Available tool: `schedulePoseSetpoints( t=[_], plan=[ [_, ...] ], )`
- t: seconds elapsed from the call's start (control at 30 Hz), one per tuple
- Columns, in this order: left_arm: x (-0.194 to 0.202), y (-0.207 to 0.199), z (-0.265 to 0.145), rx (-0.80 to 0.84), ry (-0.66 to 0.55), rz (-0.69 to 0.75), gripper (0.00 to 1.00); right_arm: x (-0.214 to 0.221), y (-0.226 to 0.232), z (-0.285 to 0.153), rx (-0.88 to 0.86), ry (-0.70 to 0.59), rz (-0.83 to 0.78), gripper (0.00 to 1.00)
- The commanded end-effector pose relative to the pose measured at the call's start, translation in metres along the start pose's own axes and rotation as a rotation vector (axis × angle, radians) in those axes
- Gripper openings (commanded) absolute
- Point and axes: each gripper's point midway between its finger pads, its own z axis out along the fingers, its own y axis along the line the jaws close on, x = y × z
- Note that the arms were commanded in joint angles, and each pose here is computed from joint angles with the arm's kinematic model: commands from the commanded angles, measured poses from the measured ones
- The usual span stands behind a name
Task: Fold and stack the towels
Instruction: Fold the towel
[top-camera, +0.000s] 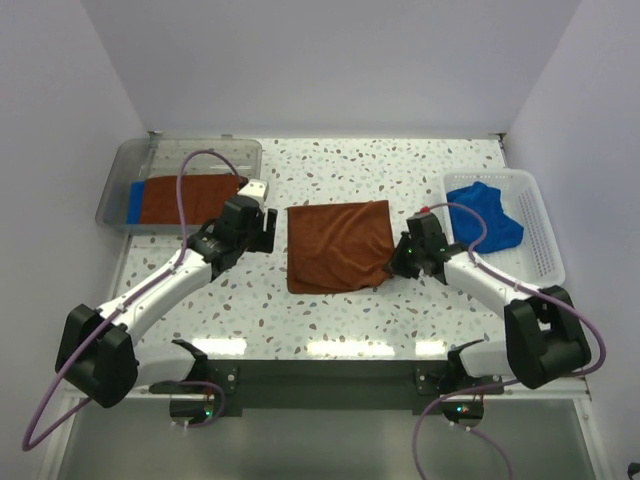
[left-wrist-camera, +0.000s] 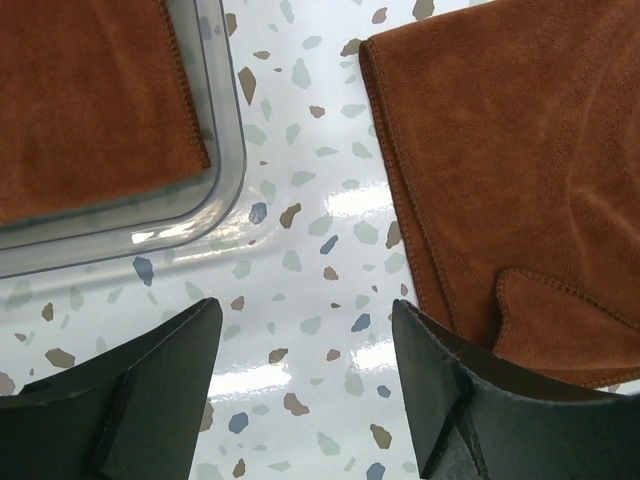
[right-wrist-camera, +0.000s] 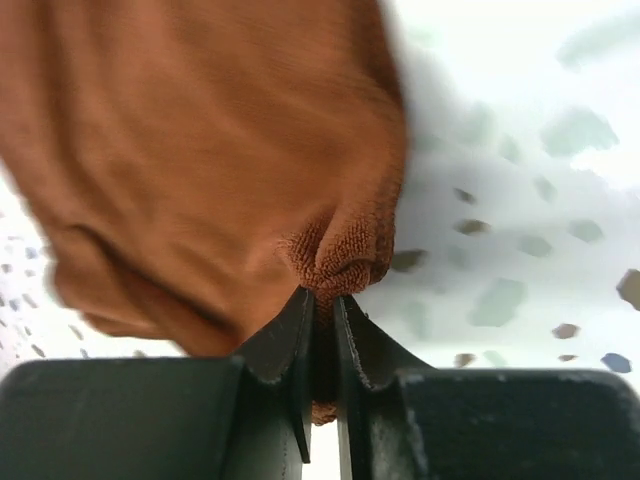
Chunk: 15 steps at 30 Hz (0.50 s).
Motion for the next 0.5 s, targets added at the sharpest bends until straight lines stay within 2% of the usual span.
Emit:
schedulePoseSetpoints(
  t=[0.0,0.07,0.23,0.47],
  plan=[
    [-0.025,0.01,-0.006,-0.039,-0.092,0.003,0.74,-0.043,0.048,-0.032,0.002,-0.113,-0.162,0.13],
    [-0.024,0.012,-0.007,-0.05,-0.091,0.005,0.74,-0.047,0.063,-0.049,0.043,-0.116,-0.236,0.16],
    [-0.024,0.013,-0.008,-0.048,-0.094,0.007,0.74,-0.046,0.065,-0.063,0.091,-0.131,-0.316,0.34],
    [-0.019,0.003,-0.007,0.002,-0.077,-0.007,0.74,-0.032,0.012,-0.072,0.223,-0.15,-0.308,0.42]
  ],
)
